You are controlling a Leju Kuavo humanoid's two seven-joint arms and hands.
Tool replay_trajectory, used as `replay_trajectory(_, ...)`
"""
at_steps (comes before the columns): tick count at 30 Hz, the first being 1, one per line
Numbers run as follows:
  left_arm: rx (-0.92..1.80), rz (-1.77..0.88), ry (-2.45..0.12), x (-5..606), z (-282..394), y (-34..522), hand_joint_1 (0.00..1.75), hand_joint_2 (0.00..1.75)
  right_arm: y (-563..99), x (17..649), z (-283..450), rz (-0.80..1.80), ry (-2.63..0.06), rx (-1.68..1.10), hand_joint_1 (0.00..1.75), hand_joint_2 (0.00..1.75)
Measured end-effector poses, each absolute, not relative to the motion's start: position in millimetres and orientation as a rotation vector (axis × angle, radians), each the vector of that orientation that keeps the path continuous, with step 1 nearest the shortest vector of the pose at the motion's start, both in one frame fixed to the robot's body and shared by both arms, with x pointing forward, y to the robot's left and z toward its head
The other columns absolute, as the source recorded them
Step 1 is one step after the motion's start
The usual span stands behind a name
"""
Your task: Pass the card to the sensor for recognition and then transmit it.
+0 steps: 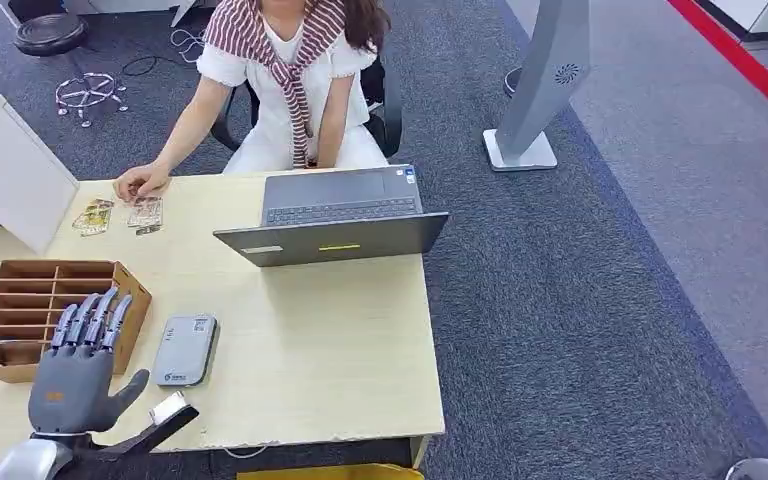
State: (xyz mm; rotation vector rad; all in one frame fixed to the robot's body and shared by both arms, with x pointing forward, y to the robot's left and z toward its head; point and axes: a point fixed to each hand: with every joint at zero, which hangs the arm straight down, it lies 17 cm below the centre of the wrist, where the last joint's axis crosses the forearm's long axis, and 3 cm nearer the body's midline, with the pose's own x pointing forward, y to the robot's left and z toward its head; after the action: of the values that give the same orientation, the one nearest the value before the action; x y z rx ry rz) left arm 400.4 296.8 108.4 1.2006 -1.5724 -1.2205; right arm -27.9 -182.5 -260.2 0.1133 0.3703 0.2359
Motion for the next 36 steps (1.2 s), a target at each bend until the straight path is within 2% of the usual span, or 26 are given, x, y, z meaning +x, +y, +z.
replay_trajectory(15,1.188,-1.178,-1.516,390,89,311,0.0,1.75,-183,-28,-260,0.236,0.372,0.114,0.0,1.75)
replay_trajectory(25,1.208,-1.089,-1.504,362,65,337,0.0,1.75,-183,-28,-260,0.237,0.37,0.113,0.0,1.75)
replay_trajectory(36,1.28,-1.006,-1.504,355,68,363,0.0,1.75,-184,-29,-260,0.248,0.371,0.11,0.0,1.75)
